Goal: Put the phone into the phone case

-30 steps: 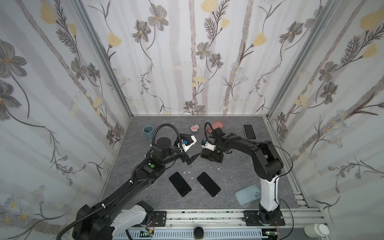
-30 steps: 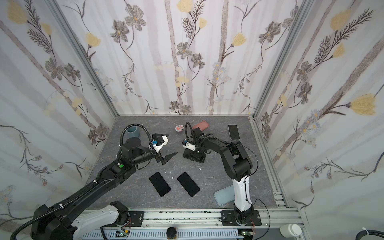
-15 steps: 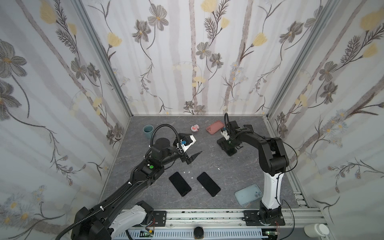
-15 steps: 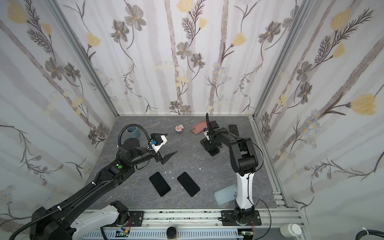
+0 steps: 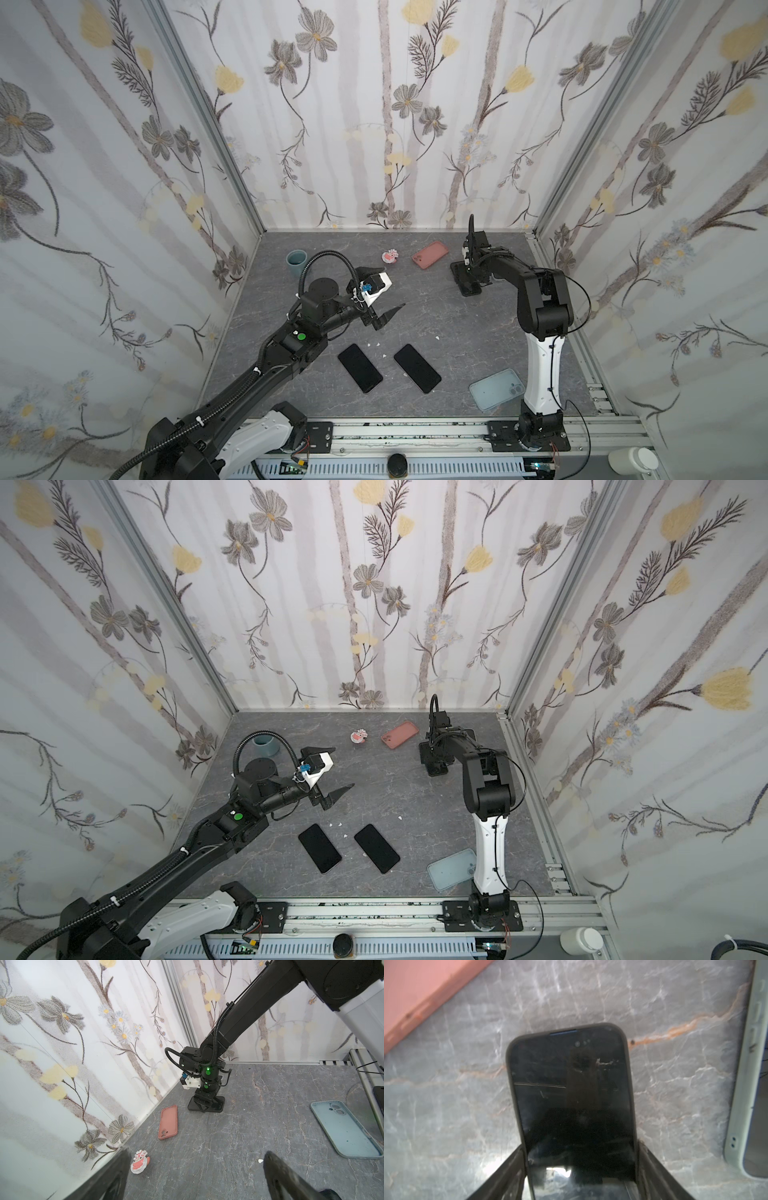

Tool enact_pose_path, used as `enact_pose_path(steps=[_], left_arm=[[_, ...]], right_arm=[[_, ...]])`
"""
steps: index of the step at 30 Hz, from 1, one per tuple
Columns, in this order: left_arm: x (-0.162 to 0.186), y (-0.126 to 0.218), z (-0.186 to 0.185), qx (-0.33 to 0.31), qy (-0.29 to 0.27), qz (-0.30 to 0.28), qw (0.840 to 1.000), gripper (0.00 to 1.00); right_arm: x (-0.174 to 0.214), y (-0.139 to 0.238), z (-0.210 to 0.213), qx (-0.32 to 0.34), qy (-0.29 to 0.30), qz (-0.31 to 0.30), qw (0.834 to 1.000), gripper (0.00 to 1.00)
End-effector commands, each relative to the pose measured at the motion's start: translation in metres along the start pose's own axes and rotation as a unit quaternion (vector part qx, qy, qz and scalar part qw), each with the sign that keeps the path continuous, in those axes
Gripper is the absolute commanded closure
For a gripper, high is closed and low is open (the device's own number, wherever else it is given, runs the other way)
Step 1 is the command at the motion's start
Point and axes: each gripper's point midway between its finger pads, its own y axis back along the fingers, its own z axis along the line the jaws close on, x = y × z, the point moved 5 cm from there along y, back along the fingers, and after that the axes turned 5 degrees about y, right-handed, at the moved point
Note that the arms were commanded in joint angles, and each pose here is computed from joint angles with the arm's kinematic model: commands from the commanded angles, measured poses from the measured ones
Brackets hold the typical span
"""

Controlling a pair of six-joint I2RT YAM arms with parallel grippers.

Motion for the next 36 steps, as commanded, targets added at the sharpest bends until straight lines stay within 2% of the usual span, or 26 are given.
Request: enact_pose_path(steps=[1, 12, 21, 27, 29, 36], left_arm=[[-0.003, 0.002, 0.001, -0.005, -0.02, -0.006, 1.0, 0.0], [-0.002, 0.004, 0.001, -0.009, -0.028, -0.005, 1.0, 0.0], [0.0, 0.004, 0.001, -0.011, -0.032, -0.001, 0.999, 0.0], [-0.001, 0.004, 0.004, -0.023, -0.032, 0.001, 0.999, 0.0], [-0.005, 0.005, 0.005, -0.025, -0.026, -0.003, 0.999, 0.0], [-0.022, 0.008, 0.012, -0.044, 0.011, -0.035, 0.998, 0.0]], right_arm=[[0.027, -0.014, -0.013, 0.042, -0.008, 0.076, 0.996, 0.3], [0.003, -0.02, -0.018, 0.045, -0.023, 0.063, 0.997, 0.27], [-0.002, -0.013, -0.014, 0.031, -0.03, 0.054, 0.998, 0.18], [-0.013, 0.008, -0.014, 0.031, -0.032, 0.03, 0.999, 0.14], [-0.019, 0.019, -0.011, 0.028, -0.032, 0.017, 0.999, 0.08], [-0.025, 0.051, 0.013, 0.028, -0.015, -0.022, 0.999, 0.08]])
